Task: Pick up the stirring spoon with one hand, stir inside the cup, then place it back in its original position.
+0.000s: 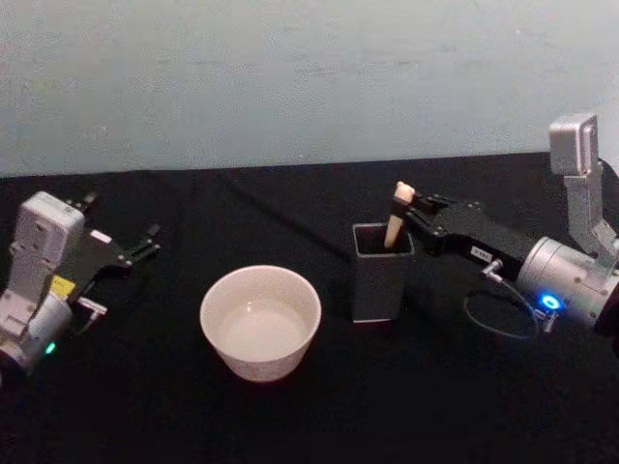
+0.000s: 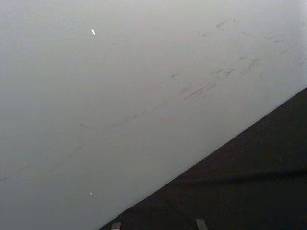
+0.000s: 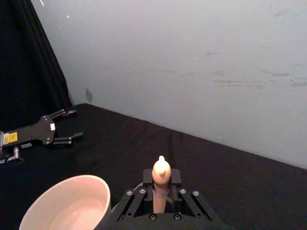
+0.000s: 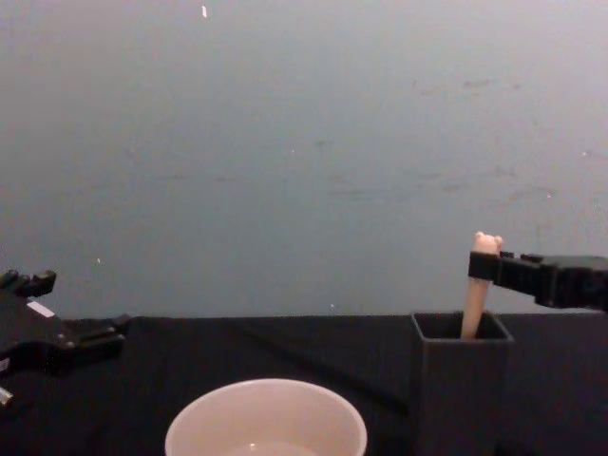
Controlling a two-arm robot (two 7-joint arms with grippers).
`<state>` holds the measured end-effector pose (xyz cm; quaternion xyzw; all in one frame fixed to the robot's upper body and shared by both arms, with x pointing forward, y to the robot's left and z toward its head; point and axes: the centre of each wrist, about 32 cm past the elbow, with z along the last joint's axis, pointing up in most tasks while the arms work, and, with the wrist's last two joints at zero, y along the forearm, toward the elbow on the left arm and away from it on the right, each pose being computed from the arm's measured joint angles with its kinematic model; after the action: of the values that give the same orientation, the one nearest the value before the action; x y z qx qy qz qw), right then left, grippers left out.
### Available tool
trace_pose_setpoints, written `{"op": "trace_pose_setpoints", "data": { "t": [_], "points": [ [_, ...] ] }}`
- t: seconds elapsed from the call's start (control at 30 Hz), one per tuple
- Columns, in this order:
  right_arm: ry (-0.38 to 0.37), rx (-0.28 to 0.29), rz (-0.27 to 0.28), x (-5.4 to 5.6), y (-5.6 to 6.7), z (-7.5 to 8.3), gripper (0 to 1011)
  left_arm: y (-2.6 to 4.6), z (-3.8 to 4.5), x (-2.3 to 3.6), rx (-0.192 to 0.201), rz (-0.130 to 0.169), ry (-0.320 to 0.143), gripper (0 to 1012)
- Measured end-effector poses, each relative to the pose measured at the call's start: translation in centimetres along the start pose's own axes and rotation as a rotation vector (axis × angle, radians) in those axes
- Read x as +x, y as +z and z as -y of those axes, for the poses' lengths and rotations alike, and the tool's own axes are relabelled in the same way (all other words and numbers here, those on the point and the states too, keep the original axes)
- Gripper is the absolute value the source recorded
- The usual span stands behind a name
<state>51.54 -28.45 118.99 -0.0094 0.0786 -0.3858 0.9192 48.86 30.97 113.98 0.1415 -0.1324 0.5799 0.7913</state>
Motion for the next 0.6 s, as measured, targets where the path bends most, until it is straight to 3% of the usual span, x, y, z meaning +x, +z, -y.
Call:
{"op": "trace_pose_setpoints", "data": {
  "t": [0.6],
  "points": [
    [-0.017, -0.027, -0.022, -0.04, -0.68, -0.12, 215, 0.0, 0.0, 0.0, 0.0, 0.0, 0.0, 1001]
  ]
}}
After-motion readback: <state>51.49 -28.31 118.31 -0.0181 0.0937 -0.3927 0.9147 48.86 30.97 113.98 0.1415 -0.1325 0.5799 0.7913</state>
